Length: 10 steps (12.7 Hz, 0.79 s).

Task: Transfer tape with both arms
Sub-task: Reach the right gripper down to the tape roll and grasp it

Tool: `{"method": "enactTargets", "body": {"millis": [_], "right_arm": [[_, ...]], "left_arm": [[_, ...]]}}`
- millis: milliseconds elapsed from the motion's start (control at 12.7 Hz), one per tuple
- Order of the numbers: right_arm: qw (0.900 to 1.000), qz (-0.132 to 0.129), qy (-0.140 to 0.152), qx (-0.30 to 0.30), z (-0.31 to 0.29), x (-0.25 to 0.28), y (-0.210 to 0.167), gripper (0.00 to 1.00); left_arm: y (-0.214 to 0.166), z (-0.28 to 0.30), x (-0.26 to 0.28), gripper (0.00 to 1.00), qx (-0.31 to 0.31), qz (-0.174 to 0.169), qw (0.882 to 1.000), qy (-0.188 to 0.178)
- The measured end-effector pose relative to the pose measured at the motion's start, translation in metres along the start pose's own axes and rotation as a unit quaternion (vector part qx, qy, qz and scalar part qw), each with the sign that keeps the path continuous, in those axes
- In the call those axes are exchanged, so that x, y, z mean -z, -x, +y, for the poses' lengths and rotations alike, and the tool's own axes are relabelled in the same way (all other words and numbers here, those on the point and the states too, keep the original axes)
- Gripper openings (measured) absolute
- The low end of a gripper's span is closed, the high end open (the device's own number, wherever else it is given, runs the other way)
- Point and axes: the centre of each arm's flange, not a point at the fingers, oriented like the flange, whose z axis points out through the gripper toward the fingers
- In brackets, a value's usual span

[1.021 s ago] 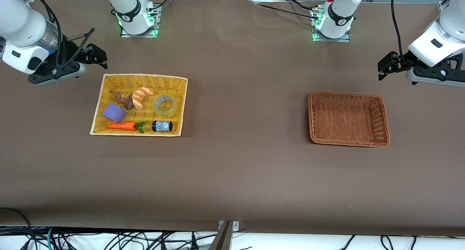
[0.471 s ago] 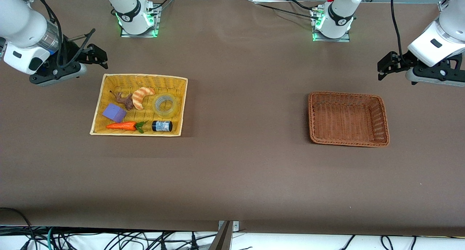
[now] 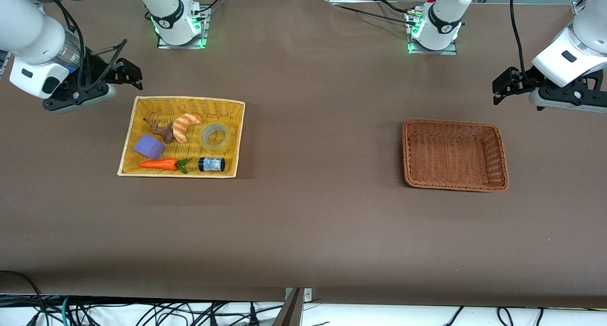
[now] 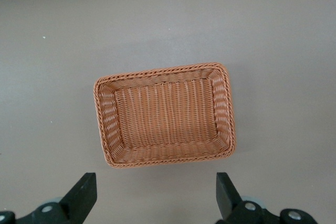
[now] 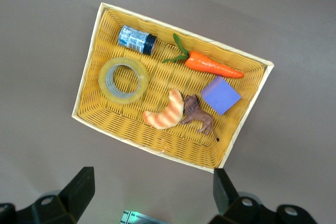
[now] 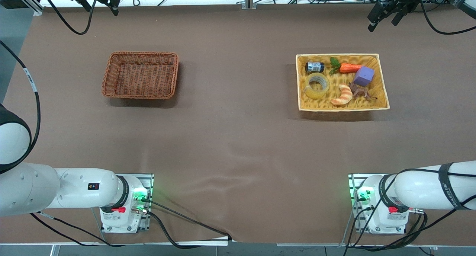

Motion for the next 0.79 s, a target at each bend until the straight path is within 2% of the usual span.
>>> {"method": "enactTargets", "body": {"millis": [236,550,786], "right_arm": [[1.000,0.006,0.004,-0.011,-0.019,-0.029,-0.010,1.00],[0.999,0.023,0.008,-0.020,-0.050,-0.122,-0.024,1.00],[1.000,0.008,0.003,-0.027,-0.052,-0.202,-0.030,1.00]], "left_arm": [[0.000,0.000,0.000,1.00,0.000,0.000,1.000,0.000],[0.000,0.000,0.000,1.00,0.000,0.000,1.000,0.000],[0.000,0.000,0.000,1.00,0.000,0.000,1.000,0.000]]}}
